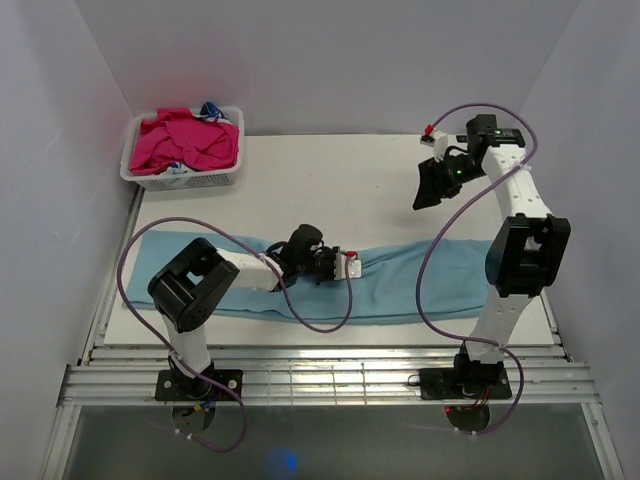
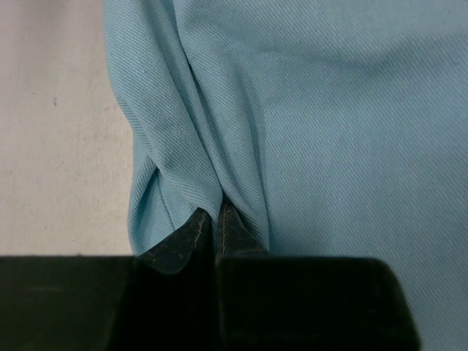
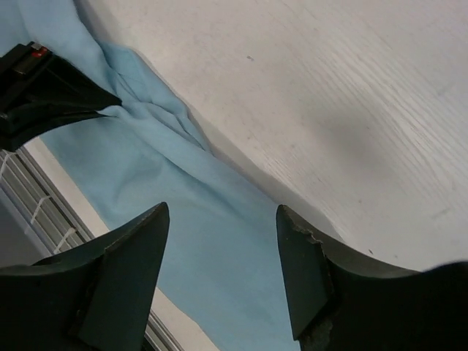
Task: Fold and stack the trousers
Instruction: Fold the trousers
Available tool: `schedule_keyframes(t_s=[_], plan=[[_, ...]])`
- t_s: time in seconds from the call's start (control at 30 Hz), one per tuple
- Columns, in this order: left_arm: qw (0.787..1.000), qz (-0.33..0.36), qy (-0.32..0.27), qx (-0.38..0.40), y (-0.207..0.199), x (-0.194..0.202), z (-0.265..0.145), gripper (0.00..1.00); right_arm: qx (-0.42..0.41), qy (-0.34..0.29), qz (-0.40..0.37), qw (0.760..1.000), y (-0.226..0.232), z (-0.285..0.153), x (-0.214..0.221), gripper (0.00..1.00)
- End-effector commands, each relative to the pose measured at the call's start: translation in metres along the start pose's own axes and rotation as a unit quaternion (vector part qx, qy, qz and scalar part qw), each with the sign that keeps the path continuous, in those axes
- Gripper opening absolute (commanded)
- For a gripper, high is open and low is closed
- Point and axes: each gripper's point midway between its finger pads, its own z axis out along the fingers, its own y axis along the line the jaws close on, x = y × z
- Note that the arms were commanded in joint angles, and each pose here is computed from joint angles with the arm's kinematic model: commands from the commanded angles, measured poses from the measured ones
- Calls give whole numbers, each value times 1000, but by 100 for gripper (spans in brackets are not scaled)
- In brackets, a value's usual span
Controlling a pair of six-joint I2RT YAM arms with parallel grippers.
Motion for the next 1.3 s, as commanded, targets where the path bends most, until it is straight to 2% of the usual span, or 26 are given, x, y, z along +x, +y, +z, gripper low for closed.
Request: schedule_keyframes(t_s=[0.0, 0.2, 0.37, 0.4, 0.47, 0.53, 0.6, 0.67, 0.77, 1.03, 1.17, 1.2, 1.27], plan=[[991, 110, 27, -74, 18, 11, -10, 4, -45, 0, -7, 999, 34, 34, -22, 65], [966, 215, 43, -135, 11, 23, -10, 3, -53, 49, -38, 997, 68, 82, -13, 56], [931, 313, 47, -180, -5, 29, -15, 0, -38, 85, -41, 995, 76, 110, 6, 54], [918, 343, 52, -193, -4, 28, -18, 0, -37, 95, -45, 994, 79, 118, 9, 54], [899, 378, 50, -217, -8, 27, -20, 0, -12, 121, -52, 991, 75, 125, 15, 62], [871, 423, 46, -247, -5, 21, -24, 0, 5, 144, -63, 988, 77, 135, 21, 71], [858, 442, 43, -257, -5, 19, -25, 0, 18, 152, -66, 986, 84, 142, 23, 75], [854, 450, 42, -260, -4, 16, -24, 0, 41, 159, -77, 983, 82, 148, 24, 78], [851, 449, 53, -269, 0, 14, -25, 0, 55, 167, -94, 980, 88, 158, 24, 77], [845, 461, 51, -266, -3, 10, -19, 0, 69, 231, -113, 964, 91, 193, 53, 62], [844, 463, 54, -264, -6, 11, -19, 0, 86, 255, -114, 956, 79, 203, 67, 61], [845, 461, 54, -265, -6, 11, -19, 0, 84, 265, -113, 954, 79, 202, 71, 58], [847, 457, 56, -266, -5, 12, -18, 0, 75, 269, -116, 953, 81, 201, 70, 41]])
